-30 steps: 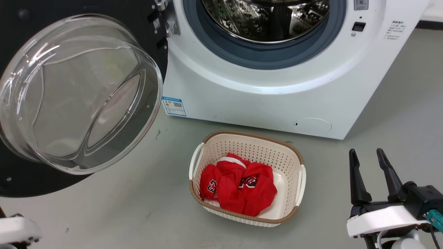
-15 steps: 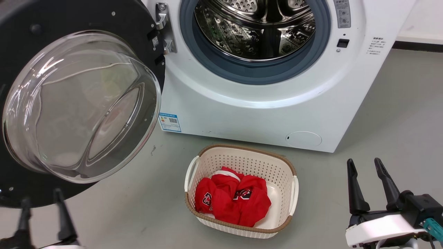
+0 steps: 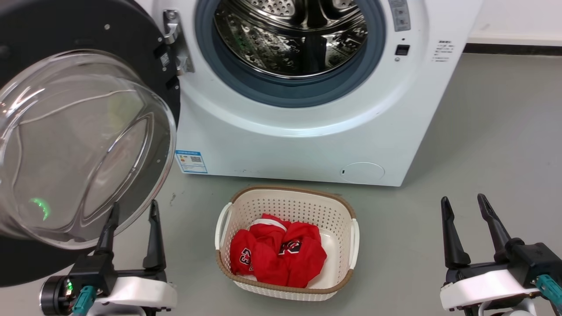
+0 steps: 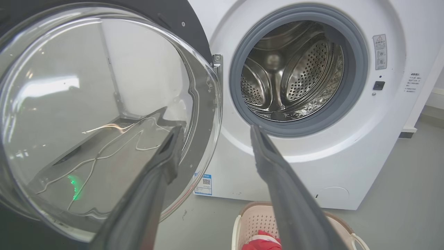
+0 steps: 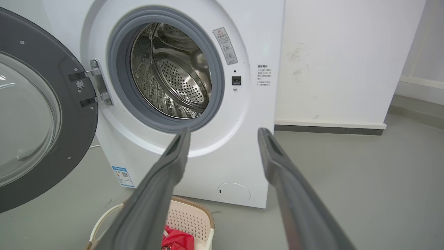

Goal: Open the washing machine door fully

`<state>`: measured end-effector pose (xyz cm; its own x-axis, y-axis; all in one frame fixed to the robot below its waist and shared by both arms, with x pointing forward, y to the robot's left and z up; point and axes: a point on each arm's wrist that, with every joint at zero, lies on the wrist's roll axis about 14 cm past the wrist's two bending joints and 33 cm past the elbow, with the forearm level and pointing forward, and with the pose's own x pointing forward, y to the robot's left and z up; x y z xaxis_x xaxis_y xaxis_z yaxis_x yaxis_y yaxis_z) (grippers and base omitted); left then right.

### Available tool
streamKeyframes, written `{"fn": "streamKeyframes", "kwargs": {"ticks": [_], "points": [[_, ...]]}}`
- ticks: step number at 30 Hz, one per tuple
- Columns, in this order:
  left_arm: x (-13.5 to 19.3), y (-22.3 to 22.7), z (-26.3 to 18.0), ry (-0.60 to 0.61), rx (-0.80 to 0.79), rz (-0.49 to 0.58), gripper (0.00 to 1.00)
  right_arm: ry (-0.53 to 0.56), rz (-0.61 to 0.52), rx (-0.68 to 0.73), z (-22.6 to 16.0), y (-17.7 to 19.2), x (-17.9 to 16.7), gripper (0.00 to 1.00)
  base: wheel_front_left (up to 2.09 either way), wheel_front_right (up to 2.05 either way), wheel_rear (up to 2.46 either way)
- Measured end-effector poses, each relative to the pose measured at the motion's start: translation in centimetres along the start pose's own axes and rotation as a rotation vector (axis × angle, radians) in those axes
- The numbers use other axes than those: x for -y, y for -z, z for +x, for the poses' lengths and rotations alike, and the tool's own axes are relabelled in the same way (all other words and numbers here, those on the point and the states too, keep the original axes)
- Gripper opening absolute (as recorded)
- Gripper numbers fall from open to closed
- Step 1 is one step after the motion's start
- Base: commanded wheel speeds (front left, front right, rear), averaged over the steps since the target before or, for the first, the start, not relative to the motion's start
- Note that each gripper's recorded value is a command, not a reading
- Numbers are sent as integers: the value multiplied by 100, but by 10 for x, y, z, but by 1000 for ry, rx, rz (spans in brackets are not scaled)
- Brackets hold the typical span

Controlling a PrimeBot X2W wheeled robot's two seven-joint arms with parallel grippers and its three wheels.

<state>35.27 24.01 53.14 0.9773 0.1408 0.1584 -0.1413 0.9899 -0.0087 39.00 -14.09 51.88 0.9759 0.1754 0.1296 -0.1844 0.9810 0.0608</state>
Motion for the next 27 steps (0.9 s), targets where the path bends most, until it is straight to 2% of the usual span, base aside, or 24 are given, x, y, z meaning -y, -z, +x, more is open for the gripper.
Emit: {"fn": "streamKeyframes", "kwargs": {"ticks": [9,27], "points": [[34,-3,13,96,17,-24,100,57,-48,28,-10,-12,20,100,0,0,0],[49,-6,17,141,28,-23,100,103,-50,12,-20,-9,34,100,0,0,0]]}}
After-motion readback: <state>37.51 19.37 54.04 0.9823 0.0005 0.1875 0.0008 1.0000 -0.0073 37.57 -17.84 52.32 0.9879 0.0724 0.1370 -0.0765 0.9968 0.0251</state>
